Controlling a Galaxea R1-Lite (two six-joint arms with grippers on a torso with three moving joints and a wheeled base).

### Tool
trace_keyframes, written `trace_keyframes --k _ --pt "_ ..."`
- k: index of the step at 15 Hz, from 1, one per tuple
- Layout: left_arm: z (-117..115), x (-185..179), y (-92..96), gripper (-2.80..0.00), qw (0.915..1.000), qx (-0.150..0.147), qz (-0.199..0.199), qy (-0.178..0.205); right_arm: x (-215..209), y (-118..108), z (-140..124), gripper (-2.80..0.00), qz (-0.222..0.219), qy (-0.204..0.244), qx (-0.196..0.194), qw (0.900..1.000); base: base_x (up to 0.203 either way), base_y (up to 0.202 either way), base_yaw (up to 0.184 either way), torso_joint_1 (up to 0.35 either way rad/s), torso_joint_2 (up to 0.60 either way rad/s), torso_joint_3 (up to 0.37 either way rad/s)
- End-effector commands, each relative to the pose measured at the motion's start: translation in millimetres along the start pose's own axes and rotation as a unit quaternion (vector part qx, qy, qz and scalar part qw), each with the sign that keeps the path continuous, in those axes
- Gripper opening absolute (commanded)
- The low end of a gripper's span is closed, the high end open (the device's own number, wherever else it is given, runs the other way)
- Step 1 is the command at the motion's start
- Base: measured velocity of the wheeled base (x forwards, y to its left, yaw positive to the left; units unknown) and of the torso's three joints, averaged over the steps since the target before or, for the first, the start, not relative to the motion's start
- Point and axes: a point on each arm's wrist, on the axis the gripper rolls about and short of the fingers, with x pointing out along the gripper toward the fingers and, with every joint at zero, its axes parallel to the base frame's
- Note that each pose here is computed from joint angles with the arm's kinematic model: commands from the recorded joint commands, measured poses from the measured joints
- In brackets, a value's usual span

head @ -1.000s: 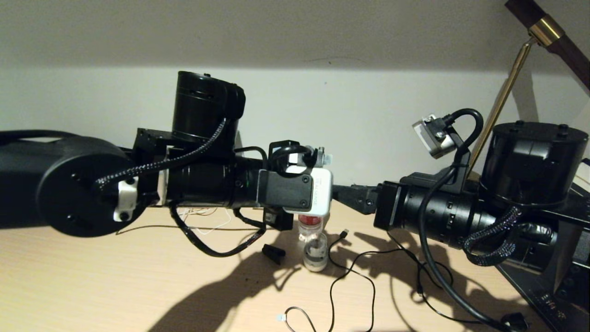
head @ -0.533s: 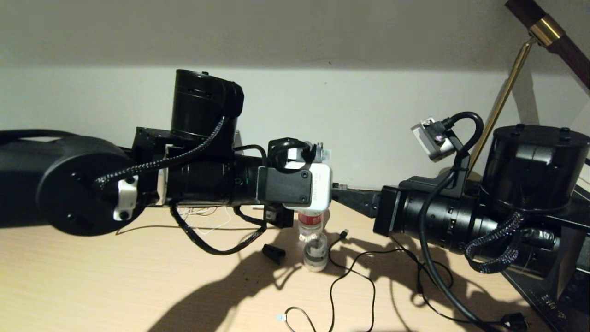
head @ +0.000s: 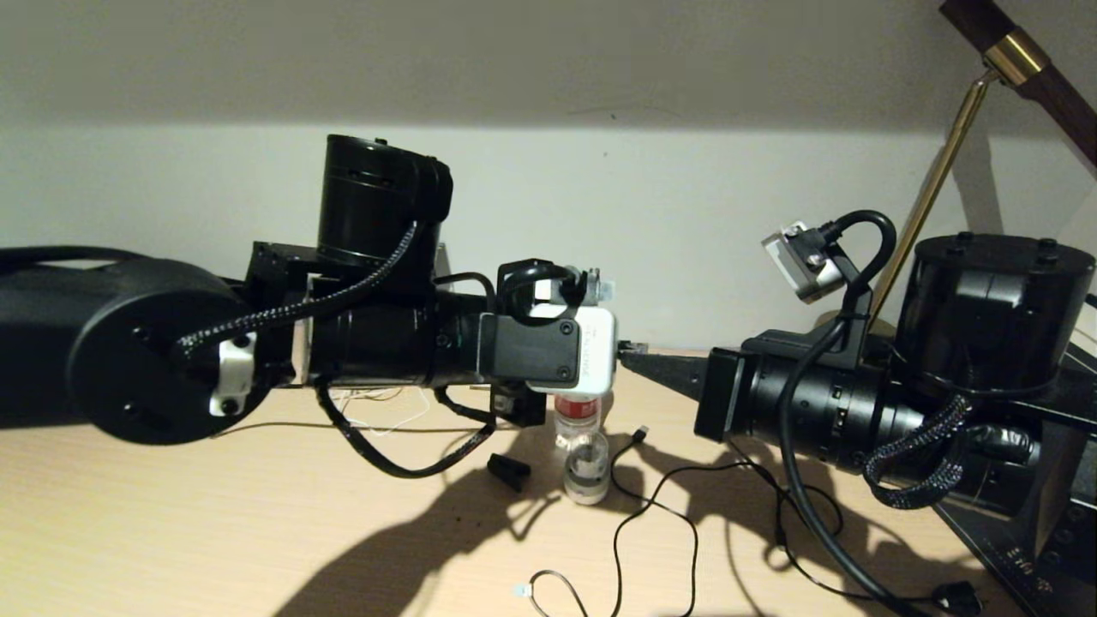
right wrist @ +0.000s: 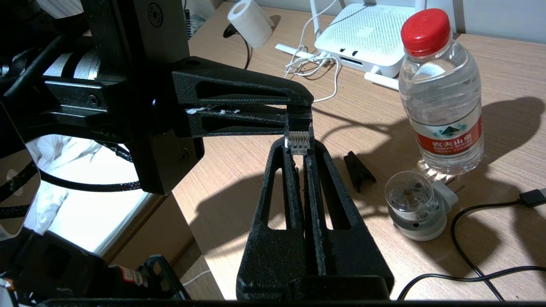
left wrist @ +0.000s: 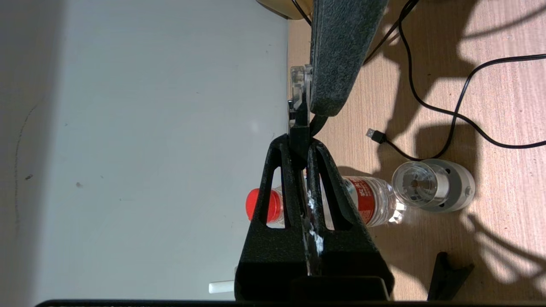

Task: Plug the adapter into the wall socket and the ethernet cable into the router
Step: Hand it to the other hand

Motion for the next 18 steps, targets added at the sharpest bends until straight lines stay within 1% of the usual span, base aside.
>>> trace_keyframes --k 1,3,13,14,18 --pt "-0.1 1.0 -0.3 -2.80 1.0000 0.003 0.000 -0.002 0.7 0.0 0.0 -2.80 0.001 -0.002 0.002 1.000 0.000 0.000 0.000 0.000 0.00 0.000" --pt "-0.3 1.1 -0.7 -2.80 1.0000 0.003 -0.001 -0.002 1.6 -0.5 0.5 -2.80 -0.008 -0.007 0.002 1.000 0.000 0.000 0.000 0.000 0.00 0.000" --pt "-0.4 1.6 -0.9 -2.80 1.0000 0.003 -0.001 -0.002 1.5 -0.6 -0.6 -2.80 -0.009 -0.005 0.000 1.000 0.000 0.000 0.000 0.000 0.00 0.000" --pt "-0.4 1.6 -0.9 -2.80 1.0000 0.003 -0.001 -0.002 1.5 -0.6 -0.6 0.00 -0.009 -0.005 0.000 1.000 0.000 0.000 0.000 0.000 0.00 0.000" --pt "-0.6 2.2 -1.0 -2.80 1.0000 0.003 -0.001 -0.003 1.3 0.2 2.0 0.00 -0.009 -0.013 0.000 1.000 0.000 0.000 0.000 0.000 0.00 0.000"
